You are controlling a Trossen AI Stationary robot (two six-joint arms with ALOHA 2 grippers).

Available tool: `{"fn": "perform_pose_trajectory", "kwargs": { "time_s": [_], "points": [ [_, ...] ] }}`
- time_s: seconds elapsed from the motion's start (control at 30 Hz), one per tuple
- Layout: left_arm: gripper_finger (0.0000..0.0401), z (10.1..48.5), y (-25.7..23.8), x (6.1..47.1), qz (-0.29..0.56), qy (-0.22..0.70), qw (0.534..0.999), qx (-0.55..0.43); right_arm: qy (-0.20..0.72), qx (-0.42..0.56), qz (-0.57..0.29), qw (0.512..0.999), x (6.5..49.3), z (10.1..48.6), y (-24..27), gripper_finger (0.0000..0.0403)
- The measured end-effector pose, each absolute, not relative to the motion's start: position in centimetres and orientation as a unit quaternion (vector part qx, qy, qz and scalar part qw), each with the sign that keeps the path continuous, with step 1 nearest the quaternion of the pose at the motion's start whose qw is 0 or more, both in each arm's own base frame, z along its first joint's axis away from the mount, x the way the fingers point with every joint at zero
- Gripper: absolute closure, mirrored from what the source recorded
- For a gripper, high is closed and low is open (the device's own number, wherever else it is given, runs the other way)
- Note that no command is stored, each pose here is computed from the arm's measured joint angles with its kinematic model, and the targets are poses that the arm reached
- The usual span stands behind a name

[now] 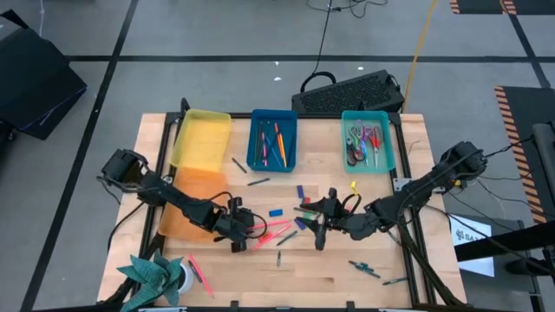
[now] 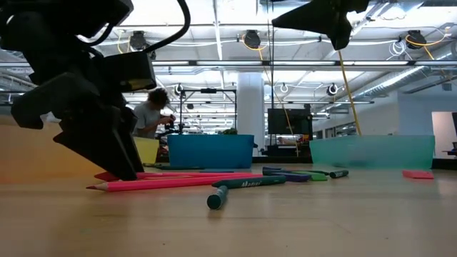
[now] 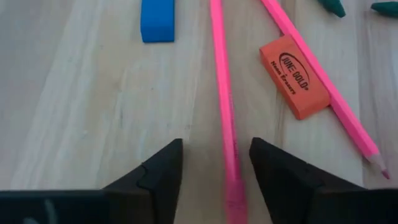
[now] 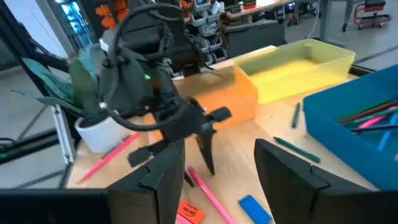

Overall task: Sort crayons/erasers/pens/pencils in bins
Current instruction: Put the top pink pencil into the blue bin

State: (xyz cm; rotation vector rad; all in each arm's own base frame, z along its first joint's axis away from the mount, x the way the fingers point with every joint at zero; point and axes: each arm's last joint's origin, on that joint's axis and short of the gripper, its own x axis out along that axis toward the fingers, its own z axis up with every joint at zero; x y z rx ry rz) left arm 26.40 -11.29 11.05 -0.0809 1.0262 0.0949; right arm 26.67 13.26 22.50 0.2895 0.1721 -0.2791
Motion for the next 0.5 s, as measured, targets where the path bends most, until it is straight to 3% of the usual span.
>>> {"fn": "perform_pose_trajectory", "kwargs": {
  "time_s": [0.33, 0.5],
  "points": [
    [0.0367, 10.8, -11.1, 25.9, 0.034, 0.529, 0.846, -0.060, 0.073, 0.134, -0.136, 0.979, 26.6, 23.2, 12.9, 0.0218],
    [0.0386, 10.8, -10.6, 26.1, 0.034, 0.531, 0.844, -0.062, 0.057, 0.126, -0.127, 0.982, 26.0, 24.8, 12.2, 0.0218]
  ]
}}
